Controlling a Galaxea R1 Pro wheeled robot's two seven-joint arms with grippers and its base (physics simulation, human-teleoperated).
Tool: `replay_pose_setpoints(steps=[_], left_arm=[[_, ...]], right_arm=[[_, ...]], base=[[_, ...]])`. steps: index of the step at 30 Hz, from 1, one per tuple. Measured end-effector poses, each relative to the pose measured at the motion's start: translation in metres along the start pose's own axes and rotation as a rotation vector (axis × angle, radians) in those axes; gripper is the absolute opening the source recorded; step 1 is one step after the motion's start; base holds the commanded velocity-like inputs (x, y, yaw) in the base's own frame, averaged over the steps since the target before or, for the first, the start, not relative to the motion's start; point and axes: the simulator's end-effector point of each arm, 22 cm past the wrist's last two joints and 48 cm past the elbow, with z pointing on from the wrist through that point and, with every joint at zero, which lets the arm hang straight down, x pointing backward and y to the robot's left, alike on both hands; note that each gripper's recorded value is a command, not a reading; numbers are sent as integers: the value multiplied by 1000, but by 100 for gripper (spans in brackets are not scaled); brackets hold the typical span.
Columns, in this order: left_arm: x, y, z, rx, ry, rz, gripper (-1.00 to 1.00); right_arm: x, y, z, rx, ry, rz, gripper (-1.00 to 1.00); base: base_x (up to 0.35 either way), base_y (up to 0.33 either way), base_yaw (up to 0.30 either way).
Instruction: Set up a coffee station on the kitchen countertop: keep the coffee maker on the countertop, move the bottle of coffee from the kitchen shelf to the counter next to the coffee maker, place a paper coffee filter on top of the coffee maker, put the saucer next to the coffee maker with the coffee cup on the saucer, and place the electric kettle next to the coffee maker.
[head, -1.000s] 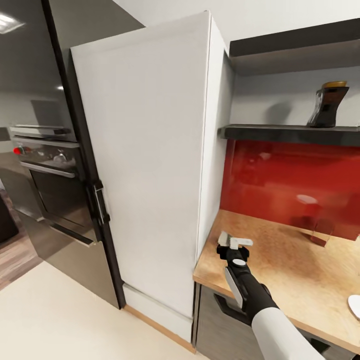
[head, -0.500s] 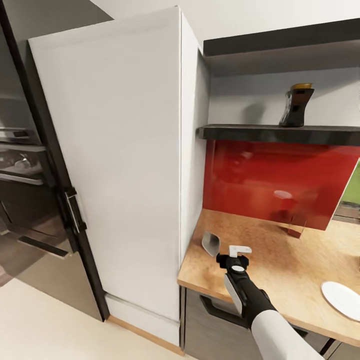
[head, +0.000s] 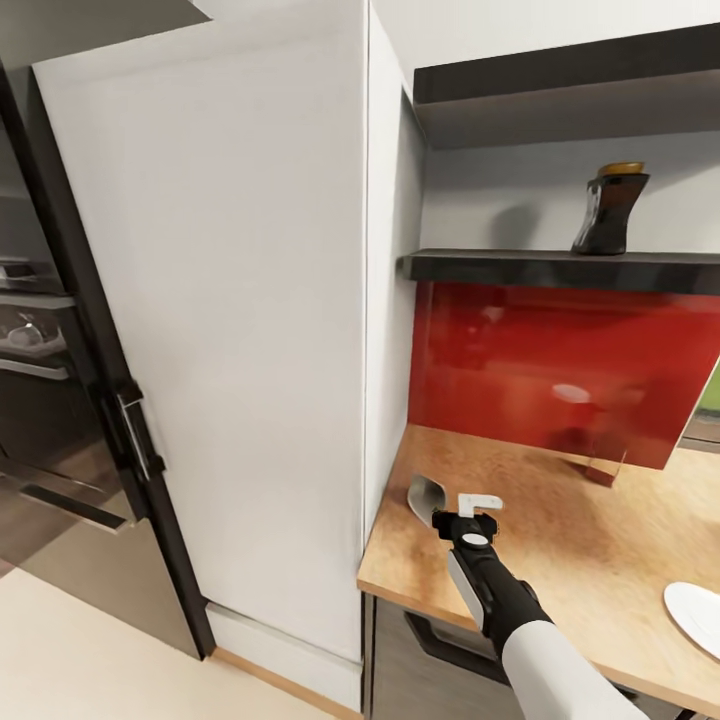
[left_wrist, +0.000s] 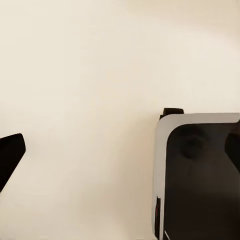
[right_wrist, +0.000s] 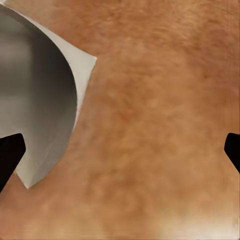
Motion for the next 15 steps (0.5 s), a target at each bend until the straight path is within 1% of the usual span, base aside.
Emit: replay_pose_setpoints(steps=[4, 9, 15], left_arm=[[1, -1, 0, 2, 2, 0, 100], [1, -1, 0, 1, 3, 0, 100], [1, -3, 0, 5, 5, 2, 100]], right_arm=[[1, 0, 0, -1, 1, 0, 100], [7, 1, 1, -2, 7, 1, 100], [13, 1, 2, -1, 10, 1, 100]], base=[[259, 112, 0], [172, 28, 0], [47, 2, 0]])
